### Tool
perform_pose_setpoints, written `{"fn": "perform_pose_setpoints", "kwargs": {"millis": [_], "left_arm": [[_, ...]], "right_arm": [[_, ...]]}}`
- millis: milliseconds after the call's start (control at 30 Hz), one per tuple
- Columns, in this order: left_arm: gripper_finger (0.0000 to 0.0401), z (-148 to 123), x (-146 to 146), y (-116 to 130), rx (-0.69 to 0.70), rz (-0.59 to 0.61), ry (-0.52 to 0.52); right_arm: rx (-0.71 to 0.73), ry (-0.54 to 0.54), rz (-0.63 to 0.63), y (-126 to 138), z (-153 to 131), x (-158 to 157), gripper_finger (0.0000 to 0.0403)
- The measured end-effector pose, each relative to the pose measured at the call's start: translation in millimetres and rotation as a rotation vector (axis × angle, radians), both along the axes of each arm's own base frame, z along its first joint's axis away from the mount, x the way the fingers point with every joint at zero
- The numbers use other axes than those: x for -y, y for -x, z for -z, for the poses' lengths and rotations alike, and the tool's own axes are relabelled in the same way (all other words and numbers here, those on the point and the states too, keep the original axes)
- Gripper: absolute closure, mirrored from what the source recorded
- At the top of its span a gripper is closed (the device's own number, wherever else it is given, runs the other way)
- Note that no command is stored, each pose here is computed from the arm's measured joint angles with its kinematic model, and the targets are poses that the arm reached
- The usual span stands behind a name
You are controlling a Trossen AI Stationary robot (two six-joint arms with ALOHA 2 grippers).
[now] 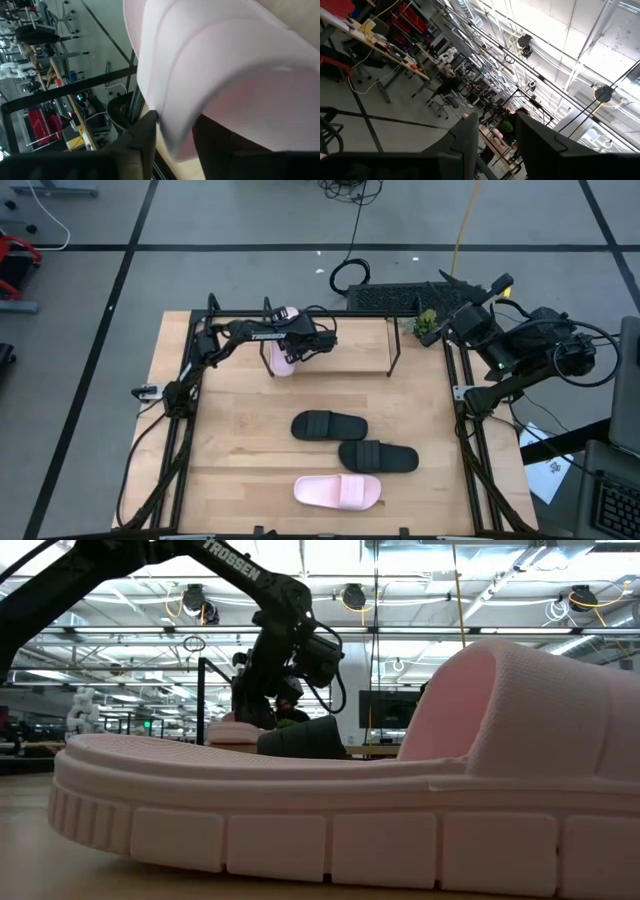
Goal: Pick and place slides into the shelf
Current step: Put the top pink slipper on the shelf, then put the pink slipper on the shelf
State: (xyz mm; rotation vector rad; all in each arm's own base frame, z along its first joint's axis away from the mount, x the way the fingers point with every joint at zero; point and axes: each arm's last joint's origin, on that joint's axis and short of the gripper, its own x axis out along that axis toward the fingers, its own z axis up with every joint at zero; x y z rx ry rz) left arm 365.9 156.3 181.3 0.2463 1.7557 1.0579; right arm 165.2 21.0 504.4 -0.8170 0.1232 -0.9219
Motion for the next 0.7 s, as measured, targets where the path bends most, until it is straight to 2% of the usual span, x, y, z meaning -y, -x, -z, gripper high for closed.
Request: {"fn": "perform_pose_setpoints", "kwargs": {"millis": [300, 533, 700], "left_arm": [[0.0229, -4.7, 18.0, -2.6, -0.038, 0.028, 0.010], [0.0211, -20.9, 31.7, -10.3, 0.005, 0.032, -0.009], [0.0202, -30.2, 48.2, -17.6, 0.060, 0.050, 0.077]], "right_arm": [[0.000, 0.000, 0.000, 0.0, 0.0, 0.0, 0.0284], [0.000, 0.000, 0.000, 0.0, 0.0, 0.0, 0.0284], [0.000, -0.001, 0.000, 0.1, 0.0, 0.0, 0.0284]]}}
